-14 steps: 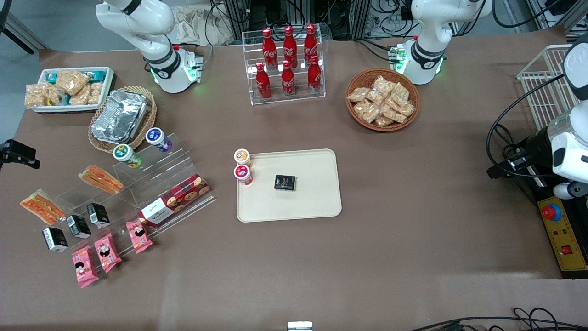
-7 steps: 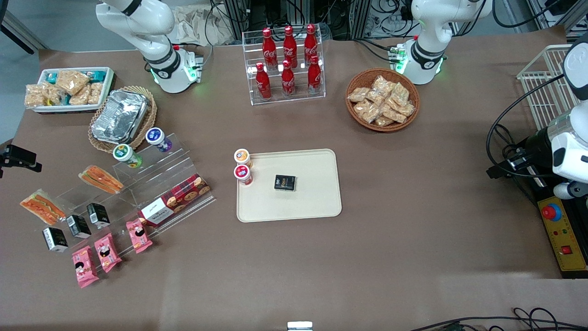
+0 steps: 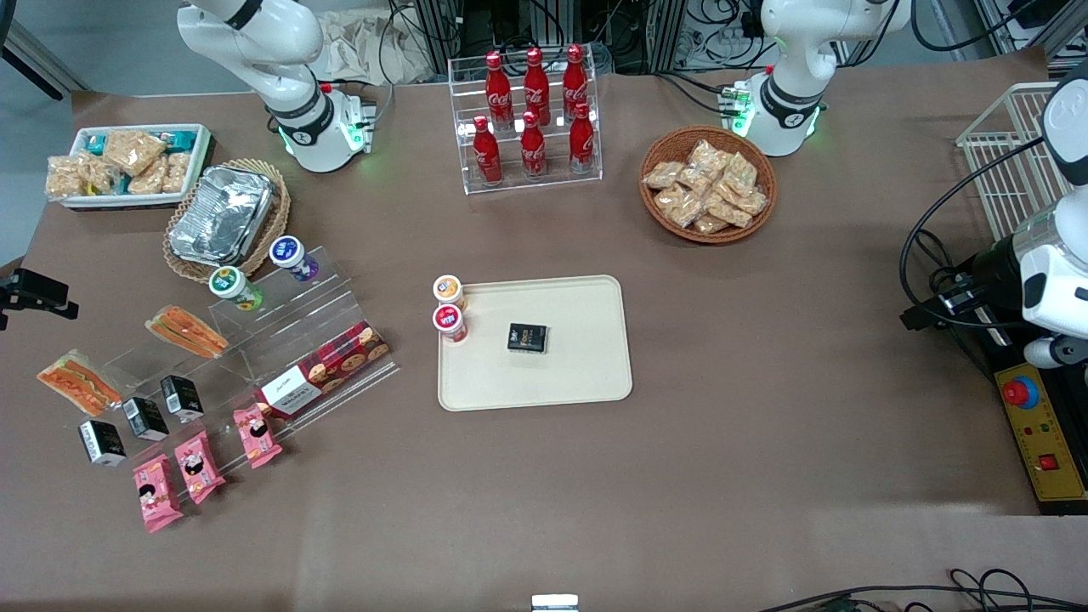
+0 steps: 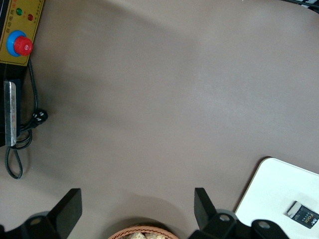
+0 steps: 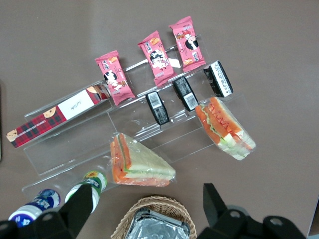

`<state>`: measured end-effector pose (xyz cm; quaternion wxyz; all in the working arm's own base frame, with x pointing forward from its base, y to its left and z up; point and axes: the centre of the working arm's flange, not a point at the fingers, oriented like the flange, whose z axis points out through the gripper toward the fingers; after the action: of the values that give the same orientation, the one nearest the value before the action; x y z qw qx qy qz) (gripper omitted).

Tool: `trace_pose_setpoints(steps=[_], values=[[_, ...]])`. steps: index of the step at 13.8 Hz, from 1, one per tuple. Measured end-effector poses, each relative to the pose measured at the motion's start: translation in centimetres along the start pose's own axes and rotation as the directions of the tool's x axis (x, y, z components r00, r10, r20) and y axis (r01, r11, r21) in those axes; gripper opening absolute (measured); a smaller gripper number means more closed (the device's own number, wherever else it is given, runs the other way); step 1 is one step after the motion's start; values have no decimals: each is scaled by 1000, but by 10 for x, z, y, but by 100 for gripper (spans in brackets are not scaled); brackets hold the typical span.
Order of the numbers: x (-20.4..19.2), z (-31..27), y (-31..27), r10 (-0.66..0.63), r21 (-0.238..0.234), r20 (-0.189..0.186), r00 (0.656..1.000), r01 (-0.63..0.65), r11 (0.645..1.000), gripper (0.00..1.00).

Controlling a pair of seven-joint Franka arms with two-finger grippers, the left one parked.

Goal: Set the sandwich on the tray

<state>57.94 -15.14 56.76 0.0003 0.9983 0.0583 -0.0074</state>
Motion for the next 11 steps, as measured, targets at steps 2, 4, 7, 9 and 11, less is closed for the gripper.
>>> trace_pose_setpoints(steps=[2,4,7,9,11], values=[[4,10,5,1,-20,13,1000,-1,1000,99],[7,18,15,18,-38,15,1000,-18,999,100],[0,24,38,246,-5,6,969,-246,969,99],[-4,26,48,468,8,8,884,-468,884,99],[-3,29,51,640,5,9,769,-640,769,99]])
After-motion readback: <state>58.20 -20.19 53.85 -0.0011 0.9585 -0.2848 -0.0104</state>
